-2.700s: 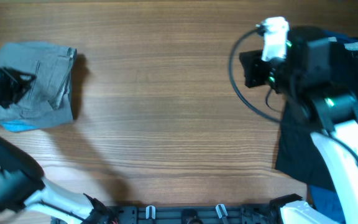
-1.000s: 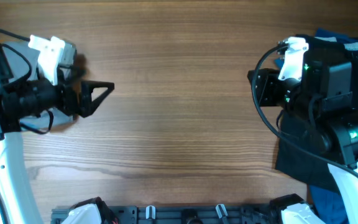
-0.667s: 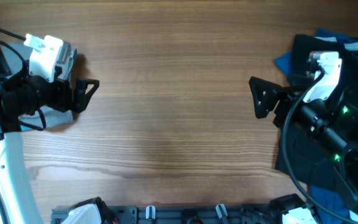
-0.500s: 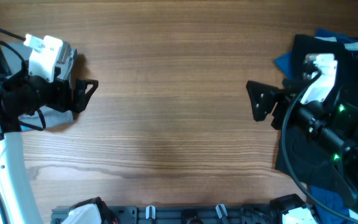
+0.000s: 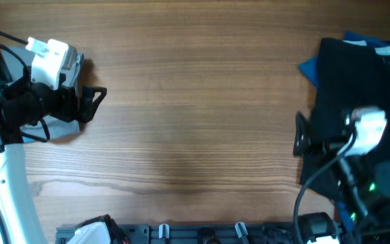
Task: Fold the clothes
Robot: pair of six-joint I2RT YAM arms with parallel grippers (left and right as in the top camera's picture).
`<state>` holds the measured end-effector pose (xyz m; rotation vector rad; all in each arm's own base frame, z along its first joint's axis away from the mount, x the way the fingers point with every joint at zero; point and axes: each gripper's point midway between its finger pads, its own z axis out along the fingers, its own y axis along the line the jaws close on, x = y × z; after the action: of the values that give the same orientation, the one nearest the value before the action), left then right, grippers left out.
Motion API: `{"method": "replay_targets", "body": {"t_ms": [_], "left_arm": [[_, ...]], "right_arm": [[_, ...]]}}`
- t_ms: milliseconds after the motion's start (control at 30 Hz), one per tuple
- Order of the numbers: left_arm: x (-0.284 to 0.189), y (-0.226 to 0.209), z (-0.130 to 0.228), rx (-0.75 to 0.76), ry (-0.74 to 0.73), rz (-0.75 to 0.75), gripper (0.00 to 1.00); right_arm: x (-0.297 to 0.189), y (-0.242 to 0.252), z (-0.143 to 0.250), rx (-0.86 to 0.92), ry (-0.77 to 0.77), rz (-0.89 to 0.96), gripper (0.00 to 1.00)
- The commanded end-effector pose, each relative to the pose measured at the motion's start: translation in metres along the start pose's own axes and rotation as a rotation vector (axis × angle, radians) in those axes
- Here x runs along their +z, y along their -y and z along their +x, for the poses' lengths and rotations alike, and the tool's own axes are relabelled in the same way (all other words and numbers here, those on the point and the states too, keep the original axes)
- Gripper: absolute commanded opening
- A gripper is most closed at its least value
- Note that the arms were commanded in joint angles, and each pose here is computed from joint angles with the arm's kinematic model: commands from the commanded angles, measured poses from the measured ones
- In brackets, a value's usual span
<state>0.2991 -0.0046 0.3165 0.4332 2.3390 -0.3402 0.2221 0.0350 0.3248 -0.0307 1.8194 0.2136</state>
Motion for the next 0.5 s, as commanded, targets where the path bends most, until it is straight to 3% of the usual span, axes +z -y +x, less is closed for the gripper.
{"method": "replay_targets", "body": {"t_ms": [0, 33, 67, 167, 333, 467], "left_arm": [[-0.001, 0.002, -0.001, 0.019, 0.005, 0.002, 1.0], [-0.001, 0.002, -0.001, 0.019, 0.005, 0.002, 1.0], [-0.001, 0.002, -0.001, 0.019, 0.005, 0.002, 1.0], [-0.001, 0.002, -0.001, 0.019, 0.005, 0.002, 1.0], [-0.001, 0.002, -0.001, 0.019, 0.005, 0.002, 1.0], [-0.001, 0.002, -0.001, 0.019, 0.005, 0.001, 1.0]], "right_arm": [[-0.008, 0.01, 0.021, 0.03, 0.133, 0.019, 1.0], [-0.006, 0.01, 0.029, -0.008, 0.152, 0.015, 1.0], [0.007, 0.013, 0.064, -0.074, 0.164, 0.005, 1.0], [0.025, 0.025, 0.099, -0.069, 0.202, 0.029, 1.0], [0.053, 0.034, 0.135, -0.071, 0.22, 0.036, 1.0], [0.056, 0.034, 0.136, -0.074, 0.253, 0.031, 1.0]]}}
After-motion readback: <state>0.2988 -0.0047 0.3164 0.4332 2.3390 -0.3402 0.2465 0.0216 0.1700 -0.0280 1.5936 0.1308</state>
